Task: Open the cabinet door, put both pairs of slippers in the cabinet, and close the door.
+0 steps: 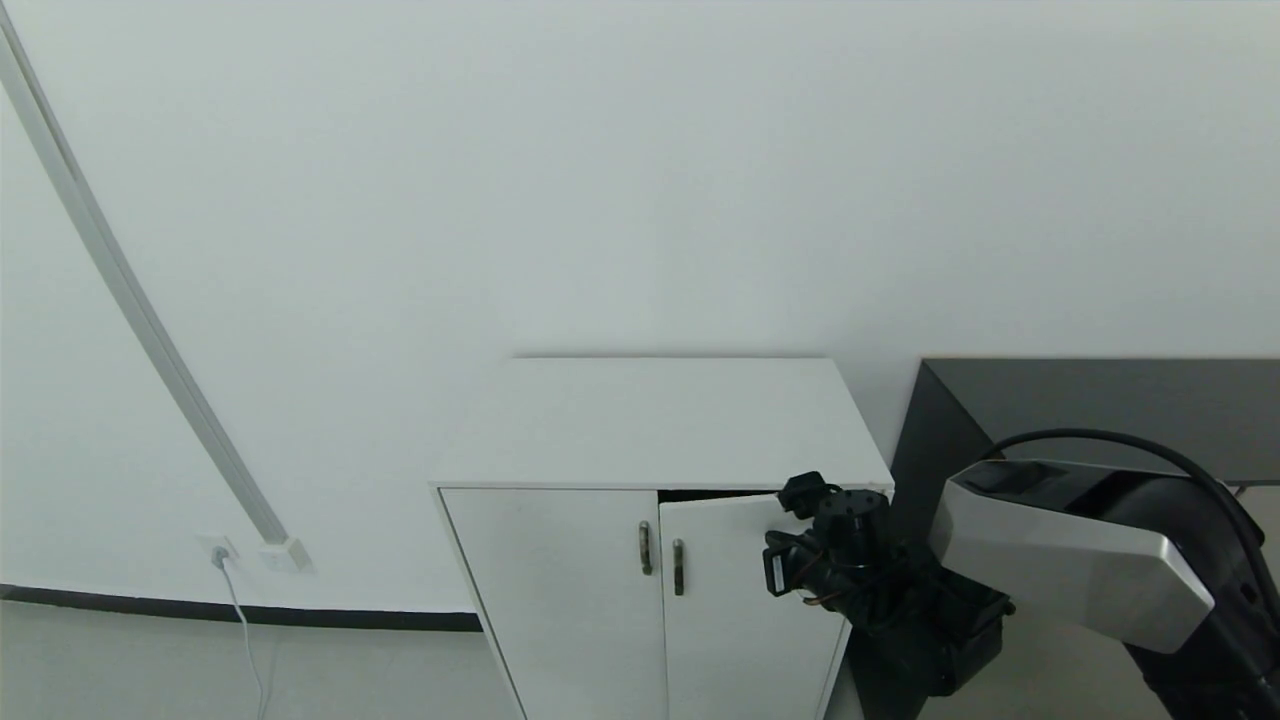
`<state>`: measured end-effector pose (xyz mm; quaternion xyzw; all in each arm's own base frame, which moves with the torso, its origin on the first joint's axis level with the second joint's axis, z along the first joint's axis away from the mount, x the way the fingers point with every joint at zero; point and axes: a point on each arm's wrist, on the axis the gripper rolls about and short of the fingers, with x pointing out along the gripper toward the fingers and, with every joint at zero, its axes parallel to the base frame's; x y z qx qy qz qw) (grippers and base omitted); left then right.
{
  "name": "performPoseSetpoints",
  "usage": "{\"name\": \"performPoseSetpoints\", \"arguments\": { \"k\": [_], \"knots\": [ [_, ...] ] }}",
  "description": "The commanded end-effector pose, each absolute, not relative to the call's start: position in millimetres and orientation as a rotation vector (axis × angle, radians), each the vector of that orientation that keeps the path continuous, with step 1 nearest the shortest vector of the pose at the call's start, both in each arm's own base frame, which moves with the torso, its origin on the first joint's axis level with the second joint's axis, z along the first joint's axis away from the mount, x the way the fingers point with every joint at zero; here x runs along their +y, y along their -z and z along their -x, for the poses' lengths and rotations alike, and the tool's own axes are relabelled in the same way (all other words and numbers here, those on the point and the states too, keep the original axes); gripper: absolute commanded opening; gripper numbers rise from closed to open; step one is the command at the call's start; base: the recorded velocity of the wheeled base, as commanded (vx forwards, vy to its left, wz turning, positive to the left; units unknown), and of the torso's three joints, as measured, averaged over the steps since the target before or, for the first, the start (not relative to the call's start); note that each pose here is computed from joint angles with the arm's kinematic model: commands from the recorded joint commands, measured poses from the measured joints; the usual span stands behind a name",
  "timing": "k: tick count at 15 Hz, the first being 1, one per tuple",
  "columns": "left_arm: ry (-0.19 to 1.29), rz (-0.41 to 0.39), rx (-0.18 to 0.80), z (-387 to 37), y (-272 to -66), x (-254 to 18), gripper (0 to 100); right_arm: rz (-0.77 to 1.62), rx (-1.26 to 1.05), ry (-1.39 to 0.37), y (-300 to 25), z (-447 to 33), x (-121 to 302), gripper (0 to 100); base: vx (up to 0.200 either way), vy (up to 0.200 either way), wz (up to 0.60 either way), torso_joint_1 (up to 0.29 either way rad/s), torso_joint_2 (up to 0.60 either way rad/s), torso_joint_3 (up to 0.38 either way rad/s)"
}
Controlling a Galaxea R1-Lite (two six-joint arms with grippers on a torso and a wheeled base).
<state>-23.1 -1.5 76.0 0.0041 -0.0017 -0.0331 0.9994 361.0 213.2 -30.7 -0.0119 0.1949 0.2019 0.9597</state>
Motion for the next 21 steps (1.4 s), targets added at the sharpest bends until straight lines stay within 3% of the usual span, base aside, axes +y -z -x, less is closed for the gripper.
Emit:
{"name": "performPoseSetpoints", "arguments": {
  "k": [1,21],
  "knots": [
    [0.066,-0.006,-0.003,23.1,-76.3,-1.5,0,0.018,0.382,-0.399,28.4,-365.7,210.4,0,0.000,0.000,0.00,0.000,0.00,0.000],
    [0.066,-0.005,-0.003,23.1,-76.3,-1.5,0,0.009,0.370,-0.371,24.4,-375.9,202.0,0,0.000,0.000,0.00,0.000,0.00,0.000]
  ]
}}
